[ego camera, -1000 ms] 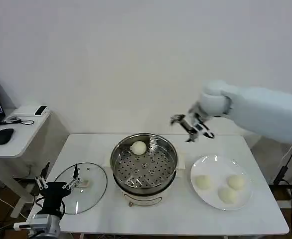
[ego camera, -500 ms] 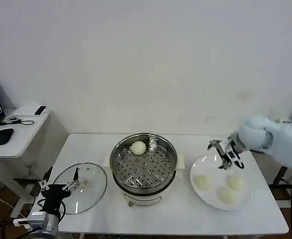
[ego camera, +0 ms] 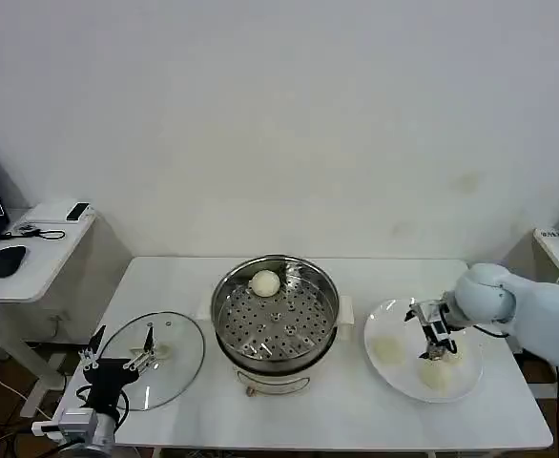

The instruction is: Take steamed baozi put them in steamer then cover it.

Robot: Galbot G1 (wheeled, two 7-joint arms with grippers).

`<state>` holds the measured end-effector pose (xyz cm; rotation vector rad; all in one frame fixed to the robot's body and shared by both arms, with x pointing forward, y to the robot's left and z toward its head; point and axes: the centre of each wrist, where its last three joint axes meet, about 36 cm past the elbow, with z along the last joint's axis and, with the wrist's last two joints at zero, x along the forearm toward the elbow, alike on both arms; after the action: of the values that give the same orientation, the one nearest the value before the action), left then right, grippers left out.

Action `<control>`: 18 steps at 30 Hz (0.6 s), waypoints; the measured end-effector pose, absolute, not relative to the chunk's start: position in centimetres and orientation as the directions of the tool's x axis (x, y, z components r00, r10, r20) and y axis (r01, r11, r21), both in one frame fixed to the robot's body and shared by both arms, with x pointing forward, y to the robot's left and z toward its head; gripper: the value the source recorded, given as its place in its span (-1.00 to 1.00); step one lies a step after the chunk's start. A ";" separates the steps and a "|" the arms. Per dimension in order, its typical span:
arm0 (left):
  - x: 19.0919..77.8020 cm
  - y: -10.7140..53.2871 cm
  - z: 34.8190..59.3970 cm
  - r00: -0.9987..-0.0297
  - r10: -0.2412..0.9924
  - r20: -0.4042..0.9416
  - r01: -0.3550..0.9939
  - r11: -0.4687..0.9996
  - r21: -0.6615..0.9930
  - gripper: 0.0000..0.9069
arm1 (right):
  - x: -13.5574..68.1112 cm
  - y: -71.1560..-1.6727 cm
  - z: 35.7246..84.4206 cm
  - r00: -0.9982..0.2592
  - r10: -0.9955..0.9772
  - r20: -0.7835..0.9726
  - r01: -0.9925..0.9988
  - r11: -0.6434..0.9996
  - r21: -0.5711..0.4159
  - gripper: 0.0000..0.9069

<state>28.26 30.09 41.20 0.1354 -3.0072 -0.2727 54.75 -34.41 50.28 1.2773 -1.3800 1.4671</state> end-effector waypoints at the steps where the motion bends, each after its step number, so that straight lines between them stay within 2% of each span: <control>1: 28.3 30.1 41.2 -0.989 -0.099 0.110 -0.077 0.979 0.187 1.00 | 54.8 -34.3 49.9 -0.228 -0.115 0.967 -0.959 -0.143 -0.243 1.00; 12: 28.0 30.4 40.6 -0.986 -0.110 0.123 -0.083 0.974 0.210 1.00 | 56.3 -32.4 46.5 -0.210 -0.132 0.969 -0.967 -0.116 -0.225 1.00; 13: 28.0 30.4 40.6 -0.986 -0.111 0.123 -0.083 0.974 0.211 1.00 | 56.4 -32.2 46.2 -0.207 -0.132 0.969 -0.968 -0.115 -0.223 0.96; 14: 28.1 30.5 40.6 -0.986 -0.112 0.122 -0.084 0.973 0.213 1.00 | 56.5 -32.0 46.0 -0.205 -0.132 0.970 -0.969 -0.115 -0.220 0.82; 18: 28.1 30.5 40.5 -0.986 -0.117 0.120 -0.088 0.972 0.219 1.00 | 56.8 -31.3 45.2 -0.200 -0.131 0.971 -0.970 -0.110 -0.215 0.76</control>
<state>28.06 30.45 40.51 0.1561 -2.9882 -0.3225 56.84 -31.32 45.23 1.2844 -1.3941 1.4005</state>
